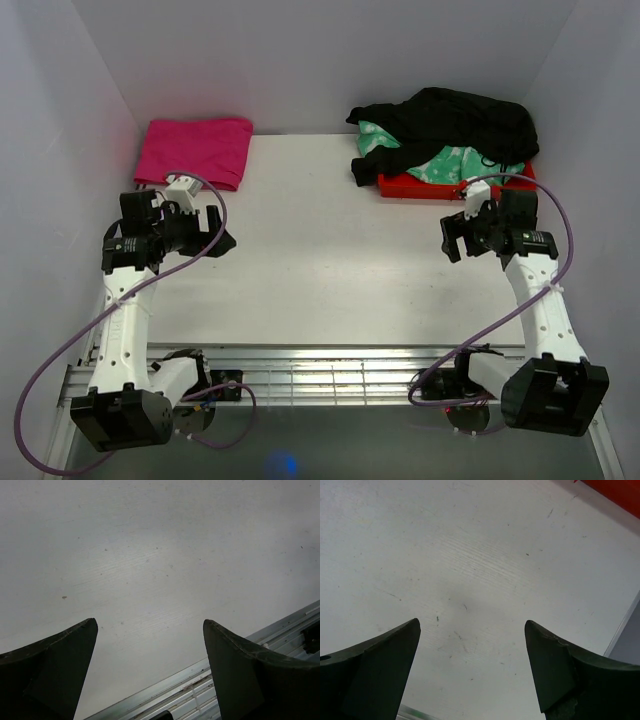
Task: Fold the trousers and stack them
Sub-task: Grab the trousers from the pile
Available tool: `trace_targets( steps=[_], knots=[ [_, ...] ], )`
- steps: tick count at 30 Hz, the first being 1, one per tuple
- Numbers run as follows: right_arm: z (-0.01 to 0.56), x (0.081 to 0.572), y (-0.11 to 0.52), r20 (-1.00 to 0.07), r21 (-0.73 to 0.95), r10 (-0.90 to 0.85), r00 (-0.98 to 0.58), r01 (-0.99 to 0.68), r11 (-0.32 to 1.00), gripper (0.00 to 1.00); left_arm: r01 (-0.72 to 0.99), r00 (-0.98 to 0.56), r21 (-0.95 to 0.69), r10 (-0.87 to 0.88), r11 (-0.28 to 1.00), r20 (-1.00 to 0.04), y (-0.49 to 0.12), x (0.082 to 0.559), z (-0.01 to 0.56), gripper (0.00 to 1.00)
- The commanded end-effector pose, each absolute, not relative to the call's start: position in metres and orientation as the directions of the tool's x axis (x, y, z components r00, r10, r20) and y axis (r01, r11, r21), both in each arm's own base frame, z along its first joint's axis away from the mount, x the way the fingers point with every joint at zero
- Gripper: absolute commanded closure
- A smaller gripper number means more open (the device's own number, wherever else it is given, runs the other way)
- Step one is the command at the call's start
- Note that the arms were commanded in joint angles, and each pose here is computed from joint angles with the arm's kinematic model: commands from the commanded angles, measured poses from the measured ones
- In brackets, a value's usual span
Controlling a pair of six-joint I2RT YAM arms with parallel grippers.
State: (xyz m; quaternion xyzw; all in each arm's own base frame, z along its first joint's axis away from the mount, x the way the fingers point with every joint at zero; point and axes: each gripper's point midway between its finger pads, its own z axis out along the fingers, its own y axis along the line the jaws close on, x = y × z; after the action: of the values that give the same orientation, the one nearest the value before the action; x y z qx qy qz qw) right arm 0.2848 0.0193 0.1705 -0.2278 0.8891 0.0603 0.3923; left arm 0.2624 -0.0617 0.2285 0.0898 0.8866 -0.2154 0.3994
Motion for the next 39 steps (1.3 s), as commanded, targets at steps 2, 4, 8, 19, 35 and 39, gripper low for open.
trace_targets(
  steps=[2,4,8,19,35,39],
  knots=[
    [0.192,0.34,0.008,-0.726,-0.211,-0.481,-0.491,-0.507,0.836,0.1,0.388,-0.632,-0.342,-0.023,0.856,-0.774,-0.073,0.264,0.243,0.02],
    [0.216,0.376,-0.003,-0.74,-0.278,-0.496,-0.455,-0.465,0.84,0.1,0.413,-0.567,-0.286,-0.002,0.864,-0.824,-0.07,0.269,0.255,0.02],
    [0.213,0.46,-0.035,-0.685,-0.38,-0.543,-0.487,-0.396,0.836,0.1,0.46,-0.471,-0.239,0.007,0.855,-0.882,-0.073,0.271,0.274,0.02],
    [0.207,0.644,-0.053,-0.779,-0.439,-0.51,-0.365,-0.264,0.859,0.1,0.547,-0.511,-0.347,-0.025,0.762,-0.859,-0.096,0.266,0.27,0.02],
    [0.161,0.741,-0.046,-0.635,-0.763,-0.772,-0.018,-0.146,0.63,0.1,0.523,-0.635,-0.458,-0.029,0.719,-0.772,-0.102,0.262,0.233,0.02],
    [0.145,0.752,-0.052,-0.593,-0.802,-0.805,-0.006,-0.084,0.592,0.1,0.515,-0.641,-0.458,-0.029,0.725,-0.767,-0.102,0.263,0.231,0.02]
  ],
)
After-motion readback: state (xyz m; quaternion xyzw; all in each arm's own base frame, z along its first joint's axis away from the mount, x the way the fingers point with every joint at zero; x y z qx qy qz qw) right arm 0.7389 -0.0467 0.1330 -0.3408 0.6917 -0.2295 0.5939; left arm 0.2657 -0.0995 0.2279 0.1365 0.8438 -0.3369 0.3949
